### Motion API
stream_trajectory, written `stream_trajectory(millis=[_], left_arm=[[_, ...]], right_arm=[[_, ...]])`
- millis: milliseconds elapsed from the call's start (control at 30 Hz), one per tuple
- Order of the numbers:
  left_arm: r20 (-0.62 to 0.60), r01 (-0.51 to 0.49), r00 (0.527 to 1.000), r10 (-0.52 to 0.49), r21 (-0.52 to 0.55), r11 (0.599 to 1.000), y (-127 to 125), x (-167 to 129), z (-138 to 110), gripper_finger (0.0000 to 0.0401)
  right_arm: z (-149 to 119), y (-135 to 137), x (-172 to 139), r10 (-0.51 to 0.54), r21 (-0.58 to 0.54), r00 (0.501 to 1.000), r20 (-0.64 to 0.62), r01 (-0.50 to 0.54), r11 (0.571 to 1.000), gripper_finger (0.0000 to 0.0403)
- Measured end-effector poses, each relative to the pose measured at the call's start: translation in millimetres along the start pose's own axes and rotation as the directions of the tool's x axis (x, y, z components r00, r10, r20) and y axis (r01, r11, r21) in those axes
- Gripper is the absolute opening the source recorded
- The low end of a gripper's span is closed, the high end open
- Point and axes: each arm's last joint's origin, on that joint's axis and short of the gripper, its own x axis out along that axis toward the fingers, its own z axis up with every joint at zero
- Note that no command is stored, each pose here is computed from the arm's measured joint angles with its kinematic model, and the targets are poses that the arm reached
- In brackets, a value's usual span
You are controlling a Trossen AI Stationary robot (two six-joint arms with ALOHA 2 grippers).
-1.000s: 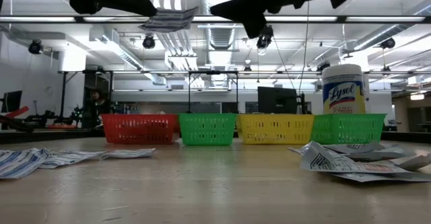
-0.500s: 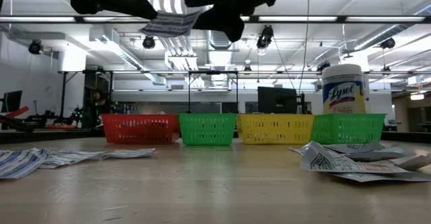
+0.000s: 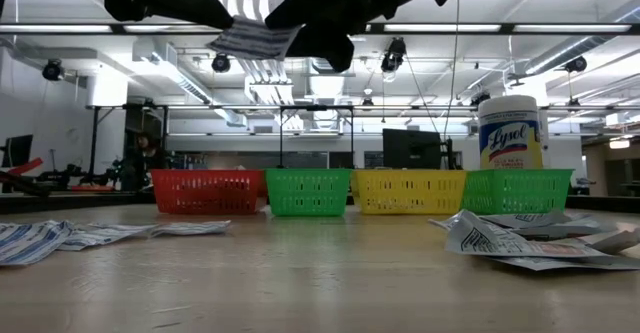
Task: Pick & Place First Aid Supplies
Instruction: Put the blue bandage into the yellow basket
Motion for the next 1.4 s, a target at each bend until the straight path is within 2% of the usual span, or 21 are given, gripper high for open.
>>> stream_trajectory(millis=[333, 667, 1000, 1133, 1300, 1400], left_arm=[[0.025, 0.011, 1.000, -0.011, 0.016, 1.000, -6.2, 3.2, -0.2, 0.0000], [0.022, 0.010, 1.000, -0.011, 0.012, 1.000, -6.8, 4.0, -1.3, 0.0000], [0.020, 0.010, 1.000, -0.012, 0.066, 0.998, -6.8, 4.0, -1.3, 0.0002], [0.026, 0.003, 1.000, -0.005, 0.087, 0.996, -6.6, 4.0, -1.1, 0.0031], [0.064, -0.041, 0.997, 0.035, 0.102, 0.994, -4.9, 3.4, 0.6, 0.0103], [0.072, -0.050, 0.997, 0.041, 0.135, 0.990, -2.9, 1.6, 2.9, 0.0141]], right_arm=[[-0.5, -0.6, 0.5, 0.014, 0.001, 1.000, -0.005, -0.014, 1.000, 0.0151], [-1.0, 0.8, 0.5, 0.048, -0.056, 0.999, -0.013, -0.049, 0.997, 0.0018], [-1.1, 1.0, 0.5, 0.056, -0.058, 0.998, -0.016, -0.056, 0.997, 0.0008], [-3.4, 0.4, 0.5, 0.051, -0.052, 0.998, -0.038, -0.053, 0.997, 0.0008], [-5.1, -0.1, 0.5, 0.039, -0.046, 0.998, -0.053, -0.042, 0.998, 0.0008], [-9.8, -2.6, 0.1, -0.021, -0.049, 0.995, -0.096, 0.016, 0.999, 0.0008]])
